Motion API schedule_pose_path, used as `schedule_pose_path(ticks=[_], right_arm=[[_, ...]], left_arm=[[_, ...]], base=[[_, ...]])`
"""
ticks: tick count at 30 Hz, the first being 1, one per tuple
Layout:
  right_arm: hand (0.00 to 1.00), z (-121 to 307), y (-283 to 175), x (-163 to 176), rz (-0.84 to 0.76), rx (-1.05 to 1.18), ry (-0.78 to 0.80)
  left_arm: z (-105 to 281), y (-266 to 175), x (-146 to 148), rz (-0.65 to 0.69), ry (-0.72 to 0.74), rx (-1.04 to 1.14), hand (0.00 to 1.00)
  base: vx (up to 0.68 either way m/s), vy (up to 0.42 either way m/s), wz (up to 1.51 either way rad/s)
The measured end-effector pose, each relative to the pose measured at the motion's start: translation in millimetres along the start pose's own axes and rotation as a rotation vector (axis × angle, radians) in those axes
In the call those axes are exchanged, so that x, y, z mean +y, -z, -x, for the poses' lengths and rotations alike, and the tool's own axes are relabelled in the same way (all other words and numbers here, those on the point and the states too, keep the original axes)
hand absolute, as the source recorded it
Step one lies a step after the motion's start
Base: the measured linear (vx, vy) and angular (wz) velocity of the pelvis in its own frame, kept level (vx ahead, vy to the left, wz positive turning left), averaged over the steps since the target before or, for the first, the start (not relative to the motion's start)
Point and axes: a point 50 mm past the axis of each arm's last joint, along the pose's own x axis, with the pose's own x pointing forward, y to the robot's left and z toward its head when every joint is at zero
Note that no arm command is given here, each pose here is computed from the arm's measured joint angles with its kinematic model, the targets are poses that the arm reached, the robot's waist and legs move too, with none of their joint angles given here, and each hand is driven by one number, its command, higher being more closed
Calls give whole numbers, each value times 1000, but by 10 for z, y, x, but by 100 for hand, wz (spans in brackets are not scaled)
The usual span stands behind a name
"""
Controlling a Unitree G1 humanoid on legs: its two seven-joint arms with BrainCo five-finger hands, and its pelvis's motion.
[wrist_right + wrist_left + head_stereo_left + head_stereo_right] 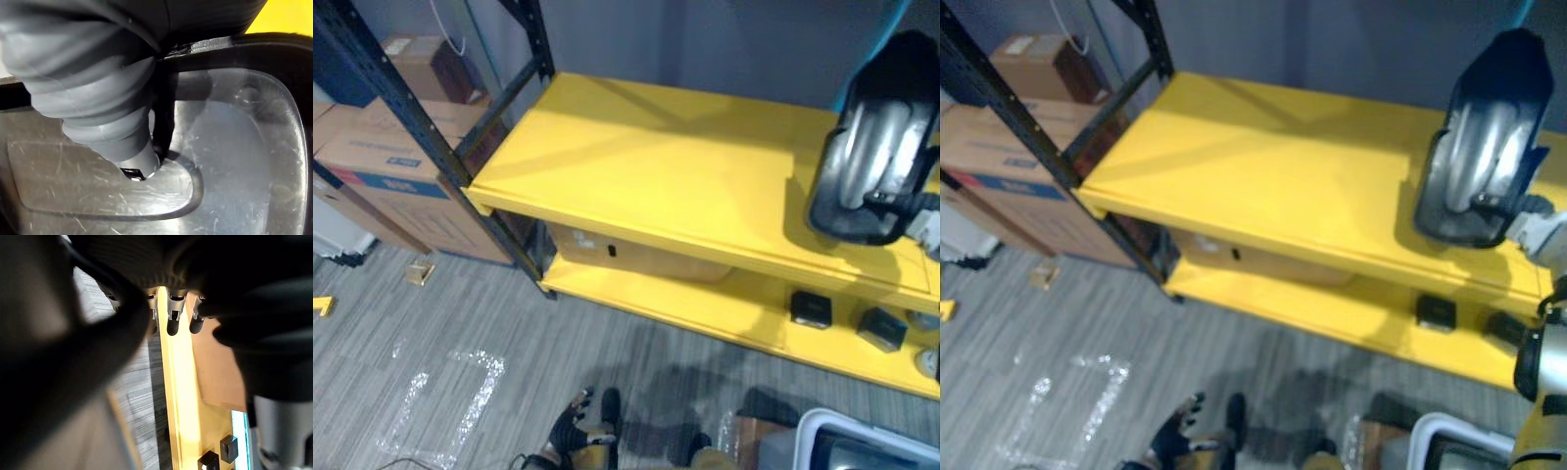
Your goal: Walk over and take plastic housings, then place them on the shelf
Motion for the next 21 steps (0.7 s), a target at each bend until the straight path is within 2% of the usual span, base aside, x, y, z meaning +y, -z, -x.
schedule_pose_path(ticks=[9, 20, 21], right_arm=[[100, 26, -26, -65, 24, 8, 65], [100, 105, -445, 5, 40, -148, 94], [0, 110, -484, 9, 59, -169, 113]], left_arm=[[-16, -52, 48, 19, -16, -26, 0], [-32, -144, 106, 76, -50, -70, 0], [-31, -148, 110, 79, -54, -72, 0]], base=[[-25, -4, -1], [6, -2, 0], [-7, -2, 3]])
